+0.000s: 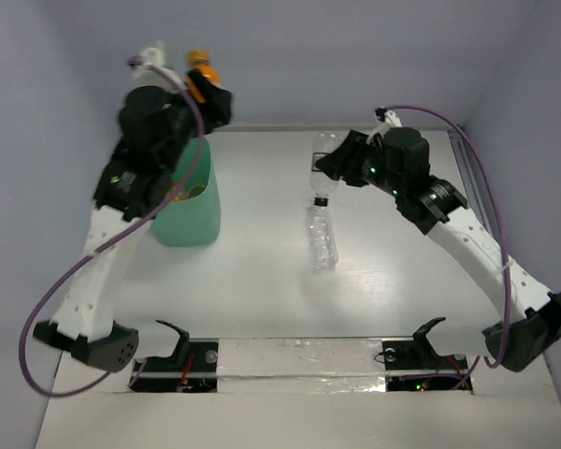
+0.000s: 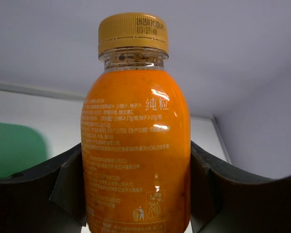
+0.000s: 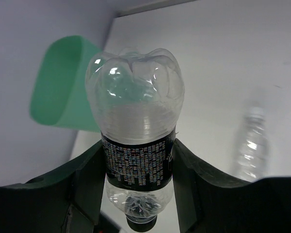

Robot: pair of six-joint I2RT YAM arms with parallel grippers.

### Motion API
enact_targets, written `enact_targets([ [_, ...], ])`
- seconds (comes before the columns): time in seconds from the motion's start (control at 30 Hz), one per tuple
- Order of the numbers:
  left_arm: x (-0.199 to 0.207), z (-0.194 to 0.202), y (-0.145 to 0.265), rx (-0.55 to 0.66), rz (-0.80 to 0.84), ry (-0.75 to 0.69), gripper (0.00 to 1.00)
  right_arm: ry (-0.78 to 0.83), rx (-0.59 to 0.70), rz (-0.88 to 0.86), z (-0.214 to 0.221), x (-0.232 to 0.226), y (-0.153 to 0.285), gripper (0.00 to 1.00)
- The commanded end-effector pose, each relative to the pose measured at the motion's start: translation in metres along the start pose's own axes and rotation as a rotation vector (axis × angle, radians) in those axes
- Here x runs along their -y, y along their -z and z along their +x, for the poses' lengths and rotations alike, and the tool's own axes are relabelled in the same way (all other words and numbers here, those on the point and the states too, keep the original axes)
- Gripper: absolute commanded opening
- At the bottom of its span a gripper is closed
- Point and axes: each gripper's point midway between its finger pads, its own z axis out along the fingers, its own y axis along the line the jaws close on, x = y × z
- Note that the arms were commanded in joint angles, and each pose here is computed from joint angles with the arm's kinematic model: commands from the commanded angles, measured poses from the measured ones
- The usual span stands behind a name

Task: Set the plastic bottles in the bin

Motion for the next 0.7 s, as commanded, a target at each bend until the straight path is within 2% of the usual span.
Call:
enact_targets([
  [0.0, -0.08, -0.023, 0.023, 0.027, -0.208, -0.036, 0.37, -0.034, 0.018, -0.178, -0.017, -0.073, -0.01, 0.45],
  [0.03, -0.089, -0.028, 0.033, 0.04, -0.223, -0.042, 0.37, -0.04, 0.032, -0.253, -0.027, -0.104, -0.006, 0.45],
  [0.07, -0.107, -0.015, 0.032, 0.013, -0.265, -0.053, 0.37, -0.052, 0.007, -0.272, -0.021, -0.114, -0.019, 0.45],
  [0.1, -0.124, -0.019, 0.035, 0.038, -0.316, -0.056, 0.37, -0.074, 0.012, -0.299, -0.024, -0.128, -0.022, 0.45],
  [0.13, -0.133, -0.019, 0.04, 0.046, -0.336, -0.055, 0.41, -0.079, 0.038, -0.366, -0.037, -0.158, -0.016, 0.45],
  [0.17, -0.145, -0.006, 0.039, 0.018, -0.357, -0.057, 0.48, -0.085, 0.012, -0.364, -0.029, -0.165, -0.036, 0.45],
  [0.2, -0.151, -0.004, 0.038, 0.018, -0.369, -0.056, 0.57, -0.1, 0.008, -0.376, -0.03, -0.175, -0.043, 0.46],
  [0.23, -0.163, -0.003, 0.039, 0.015, -0.4, -0.051, 0.8, -0.108, 0.042, -0.423, -0.049, -0.2, -0.037, 0.46],
  [0.27, -0.169, -0.001, 0.038, 0.008, -0.41, -0.05, 0.92, -0.114, 0.029, -0.444, -0.045, -0.215, -0.042, 0.46],
  [0.3, -0.172, 0.002, 0.038, -0.007, -0.414, -0.045, 0.98, -0.131, -0.009, -0.42, -0.028, -0.216, -0.072, 0.47],
  [0.4, -0.163, -0.014, 0.042, 0.028, -0.379, -0.028, 0.99, -0.193, -0.003, -0.502, -0.035, -0.259, -0.078, 0.48],
  [0.43, -0.157, -0.023, 0.048, 0.053, -0.364, -0.028, 0.99, -0.211, -0.029, -0.476, -0.02, -0.254, -0.107, 0.48],
  [0.5, -0.144, -0.044, 0.058, 0.105, -0.34, -0.02, 0.99, -0.27, -0.022, -0.514, -0.021, -0.274, -0.11, 0.49],
  [0.53, -0.137, -0.054, 0.067, 0.138, -0.326, -0.021, 0.99, -0.292, -0.029, -0.503, -0.011, -0.271, -0.129, 0.51],
  [0.57, -0.133, -0.06, 0.071, 0.157, -0.319, -0.022, 0.99, -0.313, -0.026, -0.508, -0.01, -0.273, -0.135, 0.55],
  [0.6, -0.13, -0.071, 0.078, 0.194, -0.323, -0.024, 0.99, -0.343, -0.029, -0.532, -0.009, -0.282, -0.134, 0.68],
  [0.67, -0.129, -0.081, 0.09, 0.231, -0.339, -0.033, 0.99, -0.354, -0.045, -0.534, 0.001, -0.281, -0.151, 0.82],
])
